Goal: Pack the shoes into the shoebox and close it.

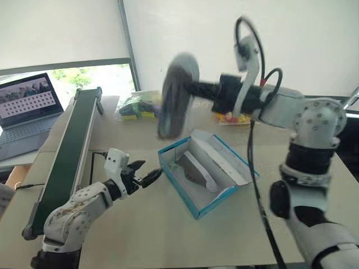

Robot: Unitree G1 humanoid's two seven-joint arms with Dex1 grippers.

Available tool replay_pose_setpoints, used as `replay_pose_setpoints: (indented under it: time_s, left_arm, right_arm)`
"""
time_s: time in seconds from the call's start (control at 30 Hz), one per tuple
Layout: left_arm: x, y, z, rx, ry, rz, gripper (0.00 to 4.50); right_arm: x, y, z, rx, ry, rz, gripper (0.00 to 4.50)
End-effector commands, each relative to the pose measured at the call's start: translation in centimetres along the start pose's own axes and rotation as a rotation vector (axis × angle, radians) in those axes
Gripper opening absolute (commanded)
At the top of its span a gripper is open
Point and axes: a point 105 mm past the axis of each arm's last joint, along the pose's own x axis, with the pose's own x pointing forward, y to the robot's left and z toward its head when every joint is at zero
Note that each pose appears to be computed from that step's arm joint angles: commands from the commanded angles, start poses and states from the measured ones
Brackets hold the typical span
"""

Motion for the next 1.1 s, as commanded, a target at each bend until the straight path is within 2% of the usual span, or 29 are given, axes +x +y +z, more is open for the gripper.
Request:
replay_pose_setpoints:
  time_s: [0.03,0.1,0.23,0.43,0.67,0.77,0.9,0.93,1.1]
  left_arm:
    - [0.3,-0.6,1.0,0.058,-0.041,-0.034,4.48]
    - [0.6,-0.5,0.9,0.053,-0.052,-0.027,4.48]
    - [1.1,-0.8,1.0,0.035,-0.079,-0.027,4.48]
    - [1.1,-0.9,0.7,0.024,-0.086,-0.022,4.48]
    - [1.2,-0.8,0.8,0.020,-0.099,-0.005,4.48]
    - [1.2,-0.8,0.8,0.018,-0.104,0.002,4.48]
    - [1.1,-0.7,0.8,0.018,-0.106,0.007,4.48]
    - [1.1,-0.7,0.9,0.018,-0.106,0.007,4.50]
    - [1.0,-0.7,0.8,0.021,-0.100,0.003,4.50]
  right_arm:
    - [0.1,0.5,-3.8,-0.107,0.225,0.040,0.34]
    - [0.1,0.2,-6.0,-0.151,0.326,0.046,0.34]
    - [0.5,-0.9,-9.0,-0.211,0.442,0.048,0.34]
    - [2.5,-1.7,-11.7,-0.265,0.524,0.069,0.34]
    - [5.5,-4.2,-17.6,-0.401,0.696,0.047,0.34]
    - [6.1,-5.2,-19.3,-0.443,0.733,0.021,0.34]
    - [7.4,-5.2,-19.3,-0.375,0.662,-0.032,0.34]
    - [7.5,-5.0,-18.8,-0.345,0.634,-0.041,1.27]
    - [7.3,-4.0,-14.5,-0.283,0.470,-0.090,2.84]
